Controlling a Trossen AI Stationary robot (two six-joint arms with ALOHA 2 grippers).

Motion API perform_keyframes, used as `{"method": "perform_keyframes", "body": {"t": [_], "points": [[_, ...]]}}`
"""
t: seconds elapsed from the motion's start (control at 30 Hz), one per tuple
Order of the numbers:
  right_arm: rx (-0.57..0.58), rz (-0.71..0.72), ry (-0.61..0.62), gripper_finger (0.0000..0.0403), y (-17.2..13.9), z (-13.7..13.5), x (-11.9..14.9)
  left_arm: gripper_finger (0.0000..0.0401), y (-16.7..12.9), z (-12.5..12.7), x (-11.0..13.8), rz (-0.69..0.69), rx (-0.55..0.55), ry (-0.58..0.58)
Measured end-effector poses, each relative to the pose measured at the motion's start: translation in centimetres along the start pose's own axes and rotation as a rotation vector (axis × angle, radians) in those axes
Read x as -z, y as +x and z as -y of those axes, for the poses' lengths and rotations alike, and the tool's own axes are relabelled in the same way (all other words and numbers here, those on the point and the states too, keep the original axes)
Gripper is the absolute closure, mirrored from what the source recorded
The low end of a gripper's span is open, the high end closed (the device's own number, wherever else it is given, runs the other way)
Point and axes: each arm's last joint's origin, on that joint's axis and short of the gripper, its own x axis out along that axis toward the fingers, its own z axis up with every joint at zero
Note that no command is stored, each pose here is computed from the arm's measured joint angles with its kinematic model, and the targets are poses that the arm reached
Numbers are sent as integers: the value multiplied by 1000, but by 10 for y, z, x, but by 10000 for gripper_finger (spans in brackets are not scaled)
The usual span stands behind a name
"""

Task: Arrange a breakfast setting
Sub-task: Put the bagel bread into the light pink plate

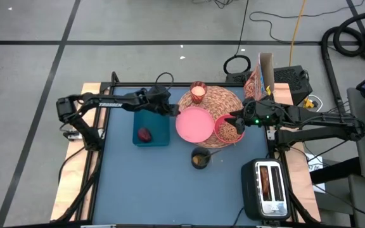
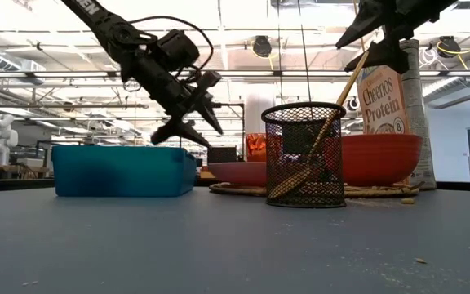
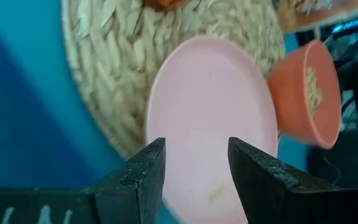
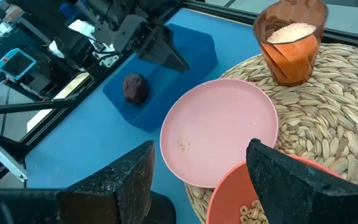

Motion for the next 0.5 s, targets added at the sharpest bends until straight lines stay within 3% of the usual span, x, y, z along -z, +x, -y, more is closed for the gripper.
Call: {"method": "perform_keyframes", "body": {"t": [0.1, 0.23, 0.4, 0.5], "points": [[-74, 0, -56, 158, -1, -4, -2, 222, -8, 6, -3, 24, 29, 69], [-290, 41, -113, 158, -7, -15, -11, 222, -22, 14, -3, 53, 64, 193], [-522, 98, -102, 158, -20, -26, -21, 222, -35, 23, -5, 95, 105, 275], [-572, 102, -50, 158, -27, -27, -22, 222, -40, 25, -5, 108, 114, 300]]}}
